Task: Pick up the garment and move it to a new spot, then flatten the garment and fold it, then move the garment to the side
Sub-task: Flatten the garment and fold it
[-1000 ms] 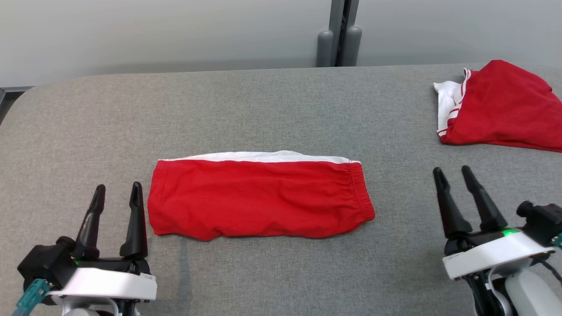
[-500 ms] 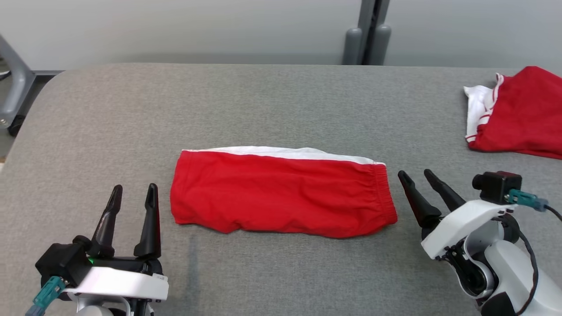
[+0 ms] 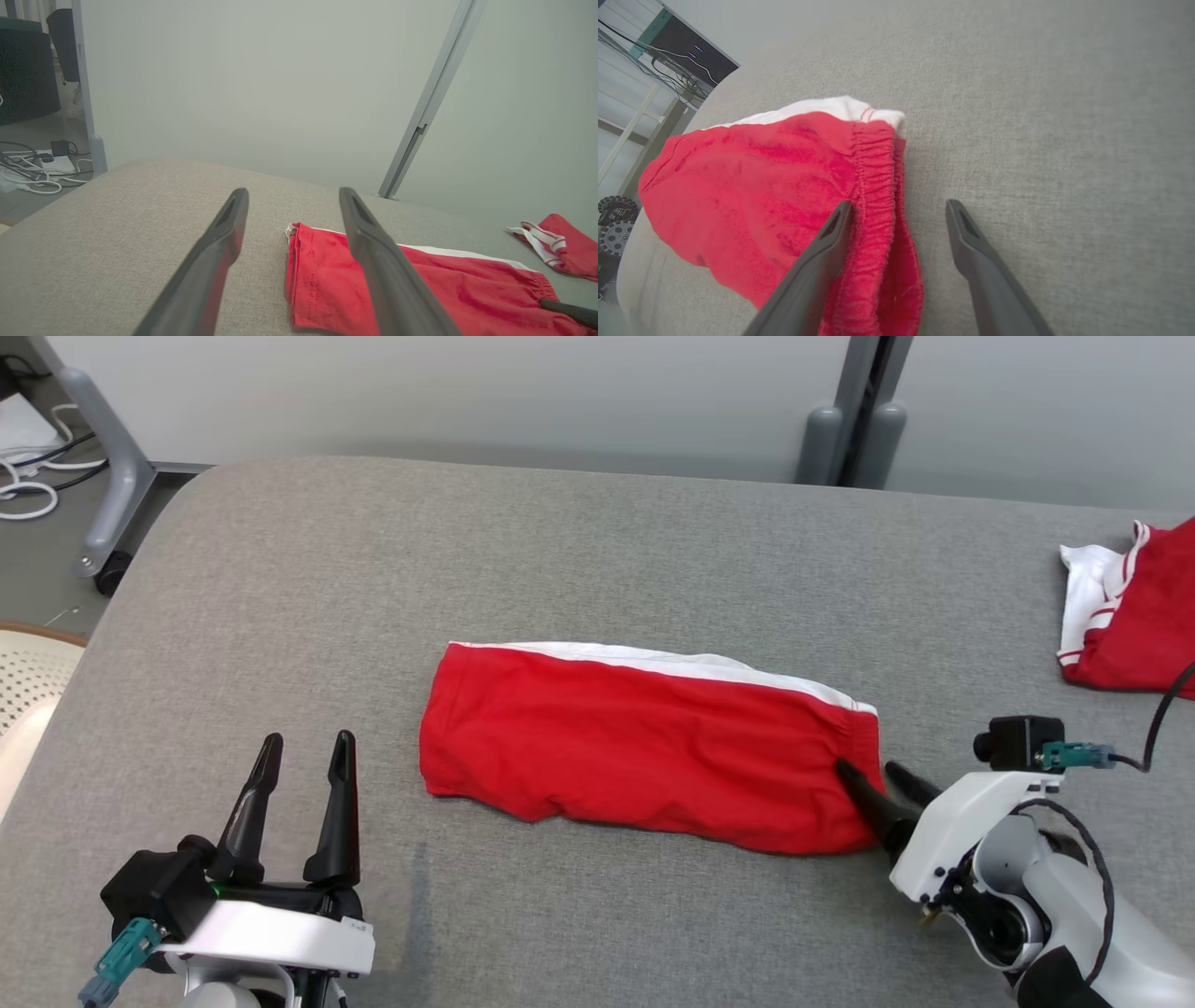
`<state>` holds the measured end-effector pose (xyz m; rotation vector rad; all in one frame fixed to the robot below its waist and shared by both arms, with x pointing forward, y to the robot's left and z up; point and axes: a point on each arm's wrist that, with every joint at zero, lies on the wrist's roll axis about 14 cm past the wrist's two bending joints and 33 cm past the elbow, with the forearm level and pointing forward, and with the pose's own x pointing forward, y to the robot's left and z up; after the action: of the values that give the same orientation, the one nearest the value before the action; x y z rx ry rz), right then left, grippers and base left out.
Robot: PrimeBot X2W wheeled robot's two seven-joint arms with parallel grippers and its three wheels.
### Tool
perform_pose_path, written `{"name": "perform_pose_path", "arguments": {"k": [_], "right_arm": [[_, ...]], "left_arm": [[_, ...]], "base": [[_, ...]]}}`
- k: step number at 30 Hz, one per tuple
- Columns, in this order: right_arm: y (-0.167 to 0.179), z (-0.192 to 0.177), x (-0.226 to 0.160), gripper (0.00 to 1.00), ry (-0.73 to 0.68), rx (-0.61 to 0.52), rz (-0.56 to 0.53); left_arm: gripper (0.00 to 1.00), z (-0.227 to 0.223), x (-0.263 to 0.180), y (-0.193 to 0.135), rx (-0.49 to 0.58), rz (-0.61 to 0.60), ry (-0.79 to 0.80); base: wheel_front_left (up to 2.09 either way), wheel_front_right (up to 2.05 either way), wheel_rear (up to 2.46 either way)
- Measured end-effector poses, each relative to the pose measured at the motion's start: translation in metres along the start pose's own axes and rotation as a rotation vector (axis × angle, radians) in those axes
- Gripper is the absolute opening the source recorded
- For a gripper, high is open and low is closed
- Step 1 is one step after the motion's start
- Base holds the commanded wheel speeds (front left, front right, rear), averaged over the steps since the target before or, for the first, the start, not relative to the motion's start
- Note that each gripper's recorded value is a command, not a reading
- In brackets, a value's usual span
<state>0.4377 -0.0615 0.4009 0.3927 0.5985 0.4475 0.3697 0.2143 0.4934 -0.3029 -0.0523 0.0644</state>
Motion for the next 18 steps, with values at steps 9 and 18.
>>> {"name": "perform_pose_path", "arguments": {"k": [9,18], "right_arm": [[-0.004,-0.024,0.009,1.00,0.122,0.101,-0.023],[0.011,-0.029,0.020,0.18,0.170,0.142,0.014]], "left_arm": [[1.00,-0.001,-0.007,0.012,0.009,0.036,0.003],[1.00,-0.001,-0.008,0.017,0.010,0.051,0.004]], "base": [[0.00,0.00,0.00],[0.00,0.00,0.00]]}}
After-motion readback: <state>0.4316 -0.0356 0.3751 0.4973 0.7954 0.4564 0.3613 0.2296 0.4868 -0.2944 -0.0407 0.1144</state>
